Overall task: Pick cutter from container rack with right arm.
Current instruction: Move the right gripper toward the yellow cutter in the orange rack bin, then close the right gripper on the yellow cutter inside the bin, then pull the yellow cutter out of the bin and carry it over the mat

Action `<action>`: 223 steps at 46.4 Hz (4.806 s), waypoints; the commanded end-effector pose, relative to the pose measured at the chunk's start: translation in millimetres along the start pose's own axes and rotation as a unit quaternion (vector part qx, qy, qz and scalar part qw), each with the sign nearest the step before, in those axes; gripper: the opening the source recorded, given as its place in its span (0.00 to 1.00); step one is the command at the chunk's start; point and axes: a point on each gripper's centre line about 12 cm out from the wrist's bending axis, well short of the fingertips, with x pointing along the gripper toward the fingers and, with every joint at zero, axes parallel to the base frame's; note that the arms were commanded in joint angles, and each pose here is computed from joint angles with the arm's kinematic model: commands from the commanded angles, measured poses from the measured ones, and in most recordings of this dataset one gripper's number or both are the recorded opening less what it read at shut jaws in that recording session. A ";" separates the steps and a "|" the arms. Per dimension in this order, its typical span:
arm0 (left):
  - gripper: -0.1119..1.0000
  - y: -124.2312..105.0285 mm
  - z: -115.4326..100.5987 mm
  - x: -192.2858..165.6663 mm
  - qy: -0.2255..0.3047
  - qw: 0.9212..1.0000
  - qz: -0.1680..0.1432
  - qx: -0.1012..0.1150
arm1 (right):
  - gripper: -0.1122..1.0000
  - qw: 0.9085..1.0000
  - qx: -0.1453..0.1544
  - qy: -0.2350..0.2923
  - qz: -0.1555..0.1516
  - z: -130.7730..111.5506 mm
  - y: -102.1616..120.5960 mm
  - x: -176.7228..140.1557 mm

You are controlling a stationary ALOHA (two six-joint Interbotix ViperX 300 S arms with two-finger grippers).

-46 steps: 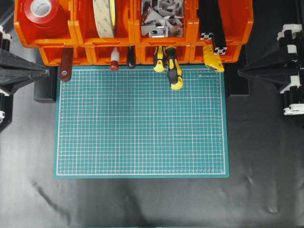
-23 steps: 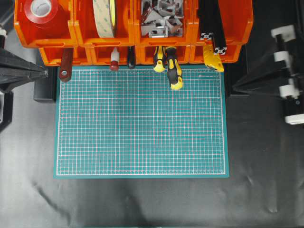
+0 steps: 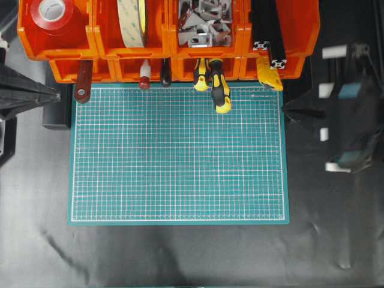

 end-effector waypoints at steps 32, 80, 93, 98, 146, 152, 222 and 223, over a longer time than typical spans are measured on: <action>0.11 3.4 10.0 -16.6 0.000 1.000 0.009 -0.001 | 0.23 0.985 -0.038 0.041 -0.163 -19.0 30.3 38.8; 0.11 2.0 -2.3 -27.7 -0.006 0.999 0.006 -0.037 | 0.78 0.968 -0.043 0.088 -0.231 -42.8 12.3 92.5; 0.11 1.6 -6.8 -27.2 -0.001 0.999 0.005 -0.039 | 0.74 0.972 -0.040 0.082 -0.216 -42.3 9.3 99.4; 0.11 1.7 -5.9 -27.6 -0.002 0.999 0.006 -0.038 | 0.69 0.973 -0.042 0.081 -0.211 -42.3 10.6 102.4; 0.11 1.1 -6.8 -28.1 0.000 0.999 0.004 -0.039 | 0.34 0.972 -0.046 0.067 -0.222 7.8 30.5 50.2; 0.11 1.1 -6.6 -28.5 -0.001 0.999 0.004 -0.039 | 0.34 0.974 -0.049 0.057 -0.212 21.3 42.1 29.1; 0.11 -0.2 7.1 -40.8 -0.025 0.997 -0.002 -0.068 | 0.34 0.947 -0.302 -0.093 -0.061 73.4 153.5 121.9; 0.11 -0.3 7.3 -40.8 -0.026 0.997 -0.002 -0.068 | 0.34 0.946 -0.305 -0.095 -0.061 73.1 150.3 125.6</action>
